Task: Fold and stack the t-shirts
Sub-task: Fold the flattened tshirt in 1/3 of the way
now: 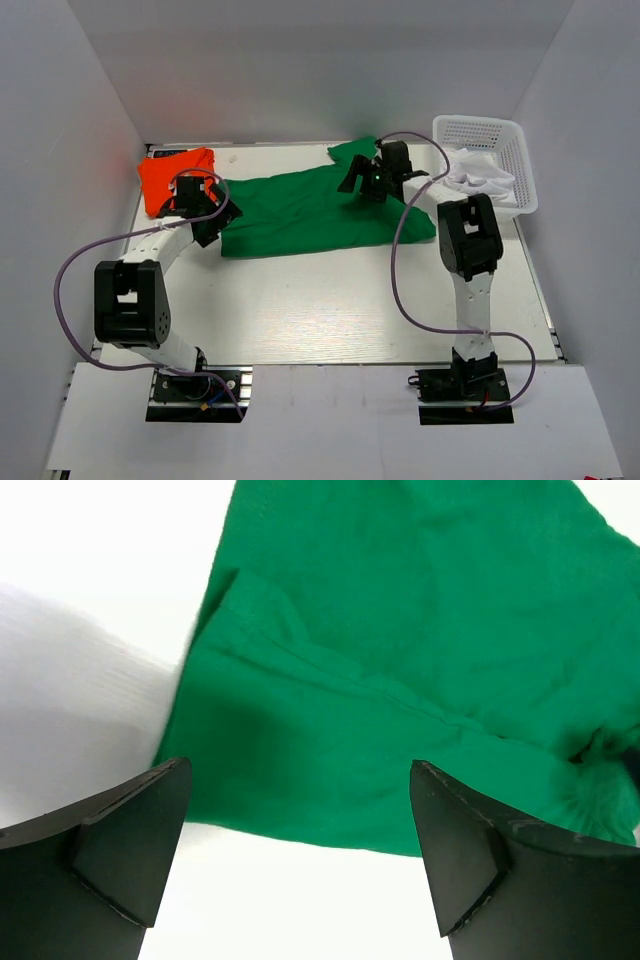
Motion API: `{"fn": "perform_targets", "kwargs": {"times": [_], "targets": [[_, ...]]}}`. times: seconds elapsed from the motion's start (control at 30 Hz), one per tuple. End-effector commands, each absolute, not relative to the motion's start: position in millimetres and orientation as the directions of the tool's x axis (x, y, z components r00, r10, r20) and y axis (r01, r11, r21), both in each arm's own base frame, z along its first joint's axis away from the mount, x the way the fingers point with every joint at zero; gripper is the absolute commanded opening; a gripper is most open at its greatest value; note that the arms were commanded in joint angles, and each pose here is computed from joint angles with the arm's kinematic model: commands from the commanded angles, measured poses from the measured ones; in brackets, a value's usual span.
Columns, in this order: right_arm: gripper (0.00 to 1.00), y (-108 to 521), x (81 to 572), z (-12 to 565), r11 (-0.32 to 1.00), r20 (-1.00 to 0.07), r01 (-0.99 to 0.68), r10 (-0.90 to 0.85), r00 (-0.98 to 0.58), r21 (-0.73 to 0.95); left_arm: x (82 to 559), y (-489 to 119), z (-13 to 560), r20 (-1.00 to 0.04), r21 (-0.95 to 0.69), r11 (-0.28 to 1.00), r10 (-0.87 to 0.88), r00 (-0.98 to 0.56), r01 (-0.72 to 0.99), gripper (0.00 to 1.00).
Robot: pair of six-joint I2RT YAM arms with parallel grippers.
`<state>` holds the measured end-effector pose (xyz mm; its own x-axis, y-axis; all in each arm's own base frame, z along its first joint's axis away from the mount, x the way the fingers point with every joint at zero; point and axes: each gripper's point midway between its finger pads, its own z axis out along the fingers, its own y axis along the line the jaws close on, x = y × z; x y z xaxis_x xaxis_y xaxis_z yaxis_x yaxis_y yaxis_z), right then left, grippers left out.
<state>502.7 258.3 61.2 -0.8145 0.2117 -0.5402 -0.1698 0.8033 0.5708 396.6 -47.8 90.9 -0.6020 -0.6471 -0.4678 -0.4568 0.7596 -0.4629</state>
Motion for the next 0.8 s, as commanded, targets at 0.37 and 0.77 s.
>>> {"fn": "perform_targets", "kwargs": {"times": [0.37,0.77], "targets": [[0.9,220.1,552.8,123.7,0.96,-0.81,-0.157,0.102,-0.578,0.233,403.5,-60.6,123.3,-0.529,-0.516,0.784,-0.609,-0.591,-0.345,1.0],[0.9,137.1,490.5,78.7,0.985,-0.715,0.003,0.126,-0.688,0.17,431.8,-105.0,76.6,-0.401,-0.617,0.743,-0.581,-0.709,-0.26,1.0]]}}
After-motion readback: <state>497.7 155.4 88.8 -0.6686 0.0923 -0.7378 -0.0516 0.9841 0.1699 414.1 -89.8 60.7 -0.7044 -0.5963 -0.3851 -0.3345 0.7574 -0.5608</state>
